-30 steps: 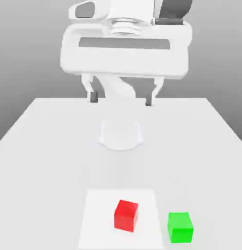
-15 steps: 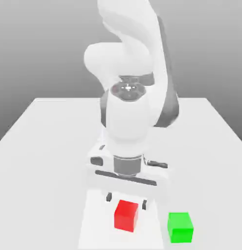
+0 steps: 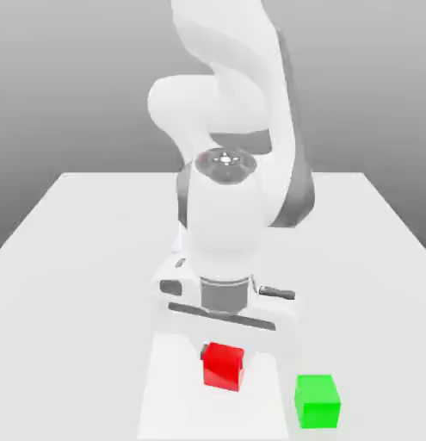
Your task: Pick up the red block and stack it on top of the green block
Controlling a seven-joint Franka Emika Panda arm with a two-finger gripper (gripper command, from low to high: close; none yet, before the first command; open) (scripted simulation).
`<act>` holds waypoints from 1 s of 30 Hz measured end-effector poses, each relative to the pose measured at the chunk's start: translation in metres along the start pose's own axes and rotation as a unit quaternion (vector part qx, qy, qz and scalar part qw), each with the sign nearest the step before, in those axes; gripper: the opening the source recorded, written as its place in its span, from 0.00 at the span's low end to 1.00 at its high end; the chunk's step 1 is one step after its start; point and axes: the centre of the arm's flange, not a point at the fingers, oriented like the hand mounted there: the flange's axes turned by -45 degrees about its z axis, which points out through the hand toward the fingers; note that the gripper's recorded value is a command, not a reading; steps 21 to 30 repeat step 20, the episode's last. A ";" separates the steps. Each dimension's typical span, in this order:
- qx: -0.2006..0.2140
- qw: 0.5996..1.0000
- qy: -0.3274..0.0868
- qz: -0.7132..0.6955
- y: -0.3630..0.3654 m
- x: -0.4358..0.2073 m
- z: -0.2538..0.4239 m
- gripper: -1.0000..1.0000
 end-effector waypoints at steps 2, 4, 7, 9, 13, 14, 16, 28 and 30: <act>0.000 1.000 -0.001 0.015 -0.020 -0.001 -0.007 0.00; 0.000 1.000 -0.001 0.031 -0.040 -0.003 -0.012 0.00; 0.000 0.998 -0.001 0.057 -0.072 -0.008 -0.021 0.00; 0.000 0.997 -0.001 0.075 -0.093 -0.012 -0.027 0.00; 0.001 0.995 0.001 0.103 -0.121 -0.017 -0.023 0.00; 0.001 0.994 0.001 0.105 -0.122 -0.017 -0.013 0.00; 0.001 0.994 0.001 0.106 -0.122 -0.017 0.011 0.00; 0.001 0.994 0.001 0.106 -0.122 -0.018 0.022 1.00; 0.001 0.994 0.001 0.106 -0.122 -0.018 0.022 1.00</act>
